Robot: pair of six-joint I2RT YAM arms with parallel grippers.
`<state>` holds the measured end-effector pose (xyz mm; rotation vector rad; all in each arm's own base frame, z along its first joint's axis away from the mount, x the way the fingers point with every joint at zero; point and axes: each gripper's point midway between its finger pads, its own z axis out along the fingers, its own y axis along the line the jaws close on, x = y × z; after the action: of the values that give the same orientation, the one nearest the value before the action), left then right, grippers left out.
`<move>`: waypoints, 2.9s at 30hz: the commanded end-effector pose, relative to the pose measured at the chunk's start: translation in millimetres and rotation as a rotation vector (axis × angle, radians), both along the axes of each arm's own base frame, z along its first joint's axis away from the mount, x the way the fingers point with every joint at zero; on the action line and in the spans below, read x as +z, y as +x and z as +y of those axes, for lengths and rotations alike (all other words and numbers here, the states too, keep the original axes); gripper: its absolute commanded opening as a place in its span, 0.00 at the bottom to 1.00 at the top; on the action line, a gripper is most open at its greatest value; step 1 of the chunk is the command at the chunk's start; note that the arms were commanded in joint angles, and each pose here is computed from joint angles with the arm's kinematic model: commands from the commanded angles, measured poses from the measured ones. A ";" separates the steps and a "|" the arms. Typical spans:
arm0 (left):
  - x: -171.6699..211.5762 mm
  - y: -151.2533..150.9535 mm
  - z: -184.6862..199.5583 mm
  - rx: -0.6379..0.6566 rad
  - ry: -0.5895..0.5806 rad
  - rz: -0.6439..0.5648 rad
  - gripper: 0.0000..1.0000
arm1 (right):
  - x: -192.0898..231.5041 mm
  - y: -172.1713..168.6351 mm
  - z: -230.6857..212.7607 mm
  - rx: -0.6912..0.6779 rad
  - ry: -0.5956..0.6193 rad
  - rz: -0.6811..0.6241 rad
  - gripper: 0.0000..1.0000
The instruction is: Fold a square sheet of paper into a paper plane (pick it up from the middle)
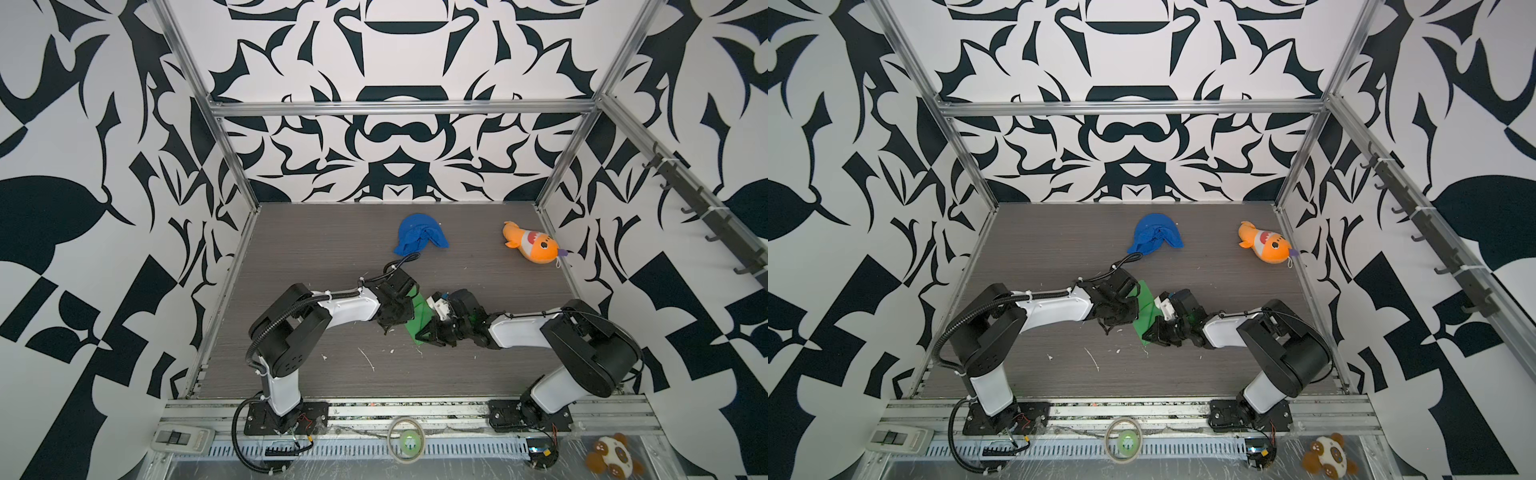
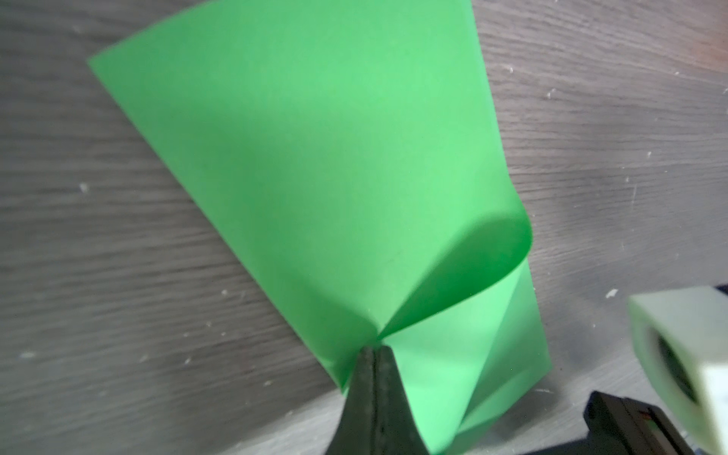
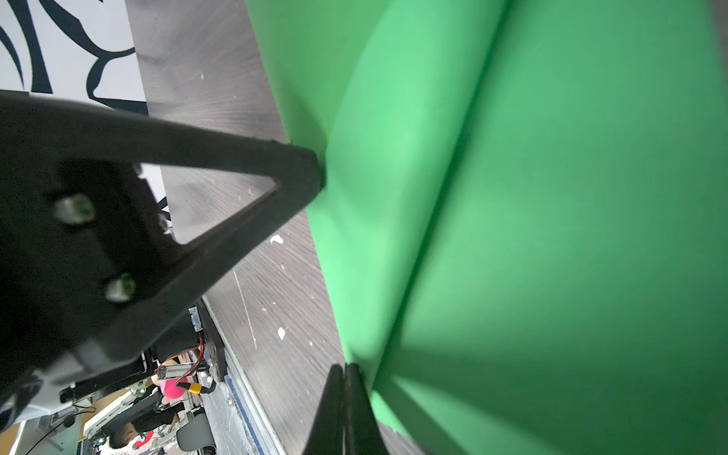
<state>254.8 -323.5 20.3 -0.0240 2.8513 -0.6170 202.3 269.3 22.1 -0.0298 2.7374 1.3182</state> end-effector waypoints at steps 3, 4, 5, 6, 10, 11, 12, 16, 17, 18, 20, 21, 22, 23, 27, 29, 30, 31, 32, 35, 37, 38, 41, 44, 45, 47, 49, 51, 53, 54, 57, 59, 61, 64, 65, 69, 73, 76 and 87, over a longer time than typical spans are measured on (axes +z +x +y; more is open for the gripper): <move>-29.0 -13.1 23.6 0.022 0.107 0.055 0.00 | -4.7 -1.2 -3.1 -0.003 -0.018 0.000 0.06; -29.2 -13.1 24.1 0.023 0.109 0.054 0.00 | -5.9 -1.6 -3.6 -0.004 -0.022 0.002 0.06; -28.9 -12.6 23.8 0.022 0.109 0.052 0.00 | -7.4 -2.1 -4.4 -0.005 -0.026 0.005 0.06; -29.3 -12.9 24.6 0.024 0.112 0.053 0.00 | -9.3 -2.5 -5.5 -0.007 -0.031 0.010 0.06; -29.5 -12.5 24.4 0.024 0.114 0.054 0.00 | -16.8 -5.3 -8.6 -0.011 -0.052 0.026 0.06; -29.8 -12.8 24.7 0.023 0.116 0.055 0.00 | -18.5 -5.7 -9.6 -0.013 -0.058 0.031 0.06; -29.4 -12.3 24.5 0.025 0.115 0.053 0.00 | -19.9 -6.2 -10.3 -0.014 -0.064 0.036 0.06; -29.1 -12.7 25.2 0.021 0.121 0.054 0.00 | -3.9 -0.5 -5.5 -0.015 -0.024 0.006 0.06; -29.3 -12.8 25.3 0.020 0.121 0.054 0.00 | 4.0 2.8 -3.5 -0.014 -0.011 -0.012 0.06; -28.2 -12.0 24.8 0.020 0.120 0.050 0.00 | 15.9 8.1 -1.5 -0.012 0.005 -0.046 0.06; -27.9 -12.2 24.2 0.017 0.118 0.051 0.00 | 31.7 16.9 -0.8 -0.004 -0.001 -0.101 0.06; -27.8 -11.7 23.5 0.016 0.116 0.050 0.00 | 37.4 21.6 -0.6 0.001 -0.004 -0.125 0.06; -27.8 -11.4 23.0 0.016 0.115 0.050 0.00 | 40.7 26.3 -0.3 0.003 -0.008 -0.138 0.06; -28.8 -11.6 23.1 0.014 0.118 0.052 0.00 | 40.2 30.0 -0.8 0.004 -0.013 -0.140 0.07; -28.1 -10.4 21.5 0.013 0.114 0.049 0.00 | 35.5 45.6 1.1 0.007 -0.014 -0.142 0.07; -28.2 -10.6 21.3 0.013 0.113 0.051 0.00 | 32.4 51.2 1.2 0.008 -0.020 -0.142 0.06; -28.2 -10.7 21.3 0.012 0.113 0.051 0.00 | 31.2 54.1 0.9 0.007 -0.021 -0.143 0.06; -28.4 -11.0 21.7 0.011 0.115 0.052 0.00 | 29.3 56.0 0.3 0.007 -0.024 -0.141 0.06; -28.4 -11.0 21.6 0.012 0.114 0.052 0.00 | 28.0 57.4 0.0 0.006 -0.025 -0.139 0.06; -28.4 -11.0 22.0 0.011 0.118 0.052 0.00 | 19.3 60.4 -6.1 -0.010 -0.041 -0.124 0.06; -27.2 -10.7 22.1 0.011 0.117 0.050 0.00 | 13.0 59.2 -10.6 -0.019 -0.050 -0.111 0.06; -27.6 -10.9 23.0 0.011 0.120 0.049 0.00 | 10.3 58.8 -12.8 -0.025 -0.055 -0.106 0.06; -27.7 -11.3 22.8 0.011 0.120 0.052 0.00 | -0.2 54.6 -19.2 -0.037 -0.071 -0.081 0.06; -27.5 -10.9 23.5 0.013 0.122 0.049 0.00 | -11.7 50.2 -27.2 -0.060 -0.094 -0.053 0.06; -27.3 -10.9 23.7 0.013 0.123 0.048 0.00 | -15.8 48.1 -29.6 -0.065 -0.099 -0.042 0.06; -26.8 -10.5 23.3 0.012 0.122 0.046 0.00 | -23.5 44.3 -33.1 -0.071 -0.112 -0.023 0.06; -27.1 -10.8 23.8 0.013 0.124 0.047 0.00 | -26.0 43.0 -34.1 -0.075 -0.112 -0.014 0.06; -26.9 -10.7 24.0 0.013 0.124 0.046 0.00 | -18.6 45.0 -31.9 -0.075 -0.095 -0.028 0.06; -26.8 -11.1 24.1 0.012 0.124 0.048 0.00 | -0.9 51.2 -27.6 -0.077 -0.061 -0.072 0.06; -26.6 -10.8 23.8 0.011 0.123 0.046 0.00 | 9.6 54.9 -24.7 -0.073 -0.041 -0.100 0.06; -26.4 -10.7 23.0 0.008 0.122 0.047 0.00 | 33.7 64.8 -15.7 -0.048 0.003 -0.160 0.06; -26.8 -10.7 23.2 0.008 0.124 0.047 0.00 | 36.9 69.6 -10.9 -0.030 0.010 -0.166 0.06; -25.7 -10.1 21.9 0.006 0.120 0.046 0.00 | 33.7 75.1 -7.0 -0.021 0.013 -0.155 0.06; -25.0 -10.1 22.1 0.005 0.120 0.045 0.00 | 26.6 81.6 -5.2 -0.018 0.004 -0.144 0.06; -24.8 -9.9 22.2 0.006 0.120 0.045 0.00 | 23.7 84.0 -7.0 -0.023 -0.004 -0.141 0.06; -25.6 -10.4 23.1 0.006 0.122 0.046 0.00 | 10.5 92.1 -18.5 -0.059 -0.024 -0.122 0.06; -26.8 -11.3 25.9 0.009 0.135 0.047 0.00 | -4.9 94.5 -33.5 -0.109 -0.036 -0.092 0.06; -27.1 -11.7 27.1 0.012 0.139 0.048 0.00 | -12.1 92.7 -43.8 -0.142 -0.047 -0.075 0.06; -25.3 -10.7 25.3 0.006 0.135 0.045 0.00 | 32.3 104.1 -48.2 -0.169 -0.020 -0.199 0.05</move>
<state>257.4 -322.0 20.6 -0.0191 2.8393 -0.5964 301.5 215.8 37.1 0.1176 2.5720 1.1703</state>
